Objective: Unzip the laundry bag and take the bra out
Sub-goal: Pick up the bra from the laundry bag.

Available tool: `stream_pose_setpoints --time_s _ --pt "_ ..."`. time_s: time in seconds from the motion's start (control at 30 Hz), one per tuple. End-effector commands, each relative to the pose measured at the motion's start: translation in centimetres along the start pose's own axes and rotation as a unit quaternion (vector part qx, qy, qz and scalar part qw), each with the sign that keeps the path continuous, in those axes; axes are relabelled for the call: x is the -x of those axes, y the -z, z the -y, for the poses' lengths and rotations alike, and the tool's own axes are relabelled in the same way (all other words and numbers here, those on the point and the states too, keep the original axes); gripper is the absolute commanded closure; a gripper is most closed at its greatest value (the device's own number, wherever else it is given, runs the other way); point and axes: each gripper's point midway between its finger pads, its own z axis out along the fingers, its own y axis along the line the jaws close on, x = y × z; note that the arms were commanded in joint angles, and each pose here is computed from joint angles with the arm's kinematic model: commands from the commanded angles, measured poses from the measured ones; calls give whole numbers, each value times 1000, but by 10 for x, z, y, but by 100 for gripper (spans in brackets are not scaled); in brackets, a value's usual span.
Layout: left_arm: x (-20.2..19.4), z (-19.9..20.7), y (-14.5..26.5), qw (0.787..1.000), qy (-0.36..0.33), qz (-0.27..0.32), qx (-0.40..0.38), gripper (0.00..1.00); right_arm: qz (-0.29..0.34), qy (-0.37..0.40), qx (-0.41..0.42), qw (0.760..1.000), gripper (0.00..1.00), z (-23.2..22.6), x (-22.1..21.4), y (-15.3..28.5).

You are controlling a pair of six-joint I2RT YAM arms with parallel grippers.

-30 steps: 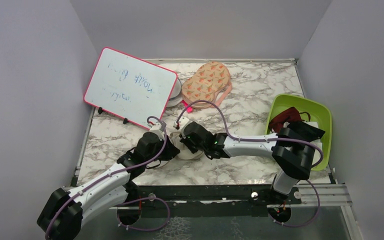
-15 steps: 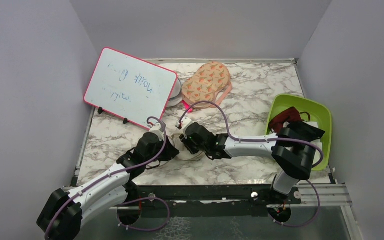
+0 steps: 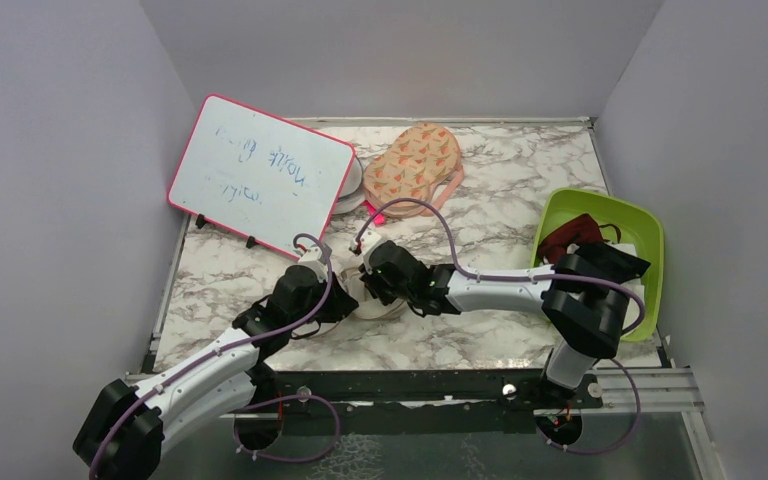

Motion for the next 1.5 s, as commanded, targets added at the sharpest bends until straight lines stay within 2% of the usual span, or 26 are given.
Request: stream_pose_setpoints --time_s 0.0,0.23,0.4,0.53,0.7,1.03,1.2,1.3,1.4,1.47 --pt "1 0 0 1000 -4 3 1 100 12 -4 6 1000 99 -2 15 -4" --pt "8 -3 2 1000 -8 14 18 100 24 -18 29 999 99 -9 22 8" --pt "15 -10 8 999 -9 33 41 100 46 -65 91 993 99 -14 23 24" --pt "18 -16 12 998 -8 43 56 100 76 -100 158 979 99 -20 31 40" --pt "21 -15 14 997 -11 46 59 100 78 -125 239 960 99 -27 31 56" --pt "19 -2 6 999 -15 31 28 100 125 -76 396 906 99 -62 49 84" --pt "14 6 2 1000 -9 15 4 100 151 -108 398 898 99 -63 65 77" --pt "12 8 2 1000 -9 14 -3 100 186 -145 365 900 99 -53 77 72" --pt "12 11 3 1000 -10 16 -13 100 217 -199 327 898 99 -39 86 66" --pt "12 13 3 1000 -11 16 -19 100 227 -259 307 887 99 -31 92 62"
